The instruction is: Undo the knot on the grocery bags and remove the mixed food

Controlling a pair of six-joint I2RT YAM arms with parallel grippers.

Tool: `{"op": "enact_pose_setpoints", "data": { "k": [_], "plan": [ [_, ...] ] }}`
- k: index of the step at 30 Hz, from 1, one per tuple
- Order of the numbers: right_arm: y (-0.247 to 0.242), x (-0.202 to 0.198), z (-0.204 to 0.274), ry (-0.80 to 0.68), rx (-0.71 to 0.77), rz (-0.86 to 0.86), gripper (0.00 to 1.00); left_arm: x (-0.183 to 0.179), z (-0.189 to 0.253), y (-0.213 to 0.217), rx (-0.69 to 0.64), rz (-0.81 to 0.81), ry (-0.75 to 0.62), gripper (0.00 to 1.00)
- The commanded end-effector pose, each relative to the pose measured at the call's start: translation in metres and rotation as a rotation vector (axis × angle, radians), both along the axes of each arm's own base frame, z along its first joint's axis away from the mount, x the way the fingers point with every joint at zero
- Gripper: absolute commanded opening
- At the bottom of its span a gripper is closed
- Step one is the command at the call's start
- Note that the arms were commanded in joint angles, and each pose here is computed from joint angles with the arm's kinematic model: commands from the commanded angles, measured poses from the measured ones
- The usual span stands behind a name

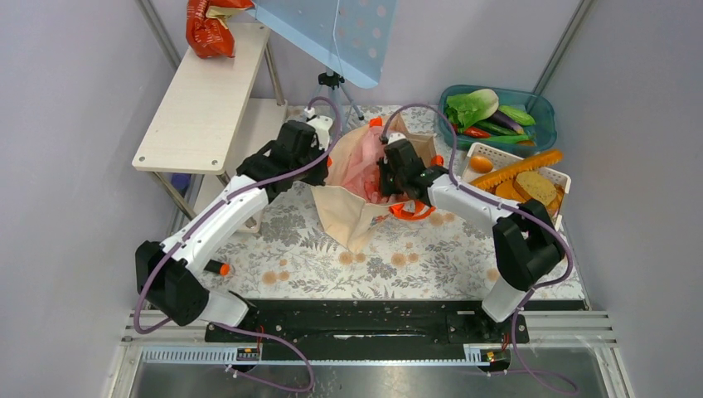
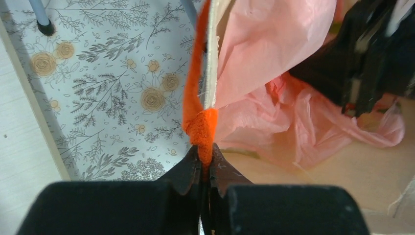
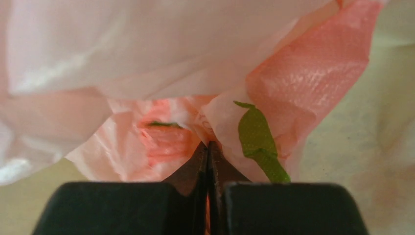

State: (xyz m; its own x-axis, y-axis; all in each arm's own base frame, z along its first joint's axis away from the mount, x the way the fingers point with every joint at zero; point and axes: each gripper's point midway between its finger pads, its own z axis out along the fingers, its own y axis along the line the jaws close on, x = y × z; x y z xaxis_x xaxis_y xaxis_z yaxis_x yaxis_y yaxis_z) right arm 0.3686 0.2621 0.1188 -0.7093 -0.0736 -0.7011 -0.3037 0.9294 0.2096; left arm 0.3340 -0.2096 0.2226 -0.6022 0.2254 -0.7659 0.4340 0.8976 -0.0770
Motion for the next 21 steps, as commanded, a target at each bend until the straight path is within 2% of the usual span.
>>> {"op": "enact_pose_setpoints", "data": {
  "k": [1, 11, 14, 17, 18, 19, 21],
  "plan": [
    [-0.002, -0.016, -0.036, 0.043, -0.06, -0.004, 0.0, 0.011, 0.041, -0.006, -0.187, -0.002, -0.093, 0.0],
    [-0.003, -0.012, -0.109, 0.198, -0.226, -0.01, 0.0, 0.006, 0.05, -0.005, -0.278, -0.031, -0.092, 0.0],
    [-0.003, -0.012, -0.105, 0.196, -0.225, -0.011, 0.0, 0.008, 0.049, -0.002, -0.283, -0.022, -0.088, 0.0],
    [-0.003, -0.011, -0.077, 0.145, -0.187, -0.01, 0.0, 0.01, 0.047, 0.002, -0.278, -0.01, -0.083, 0.0],
    [-0.002, -0.011, -0.066, 0.126, -0.172, -0.007, 0.05, 0.011, 0.047, 0.003, -0.274, -0.006, -0.084, 0.0],
    [-0.002, -0.012, -0.055, 0.113, -0.159, -0.003, 0.15, 0.011, 0.047, 0.004, -0.271, -0.003, -0.083, 0.0],
    [0.001, -0.015, -0.031, 0.087, -0.123, 0.018, 0.47, 0.012, 0.046, 0.007, -0.259, 0.007, -0.086, 0.0]
  ]
}}
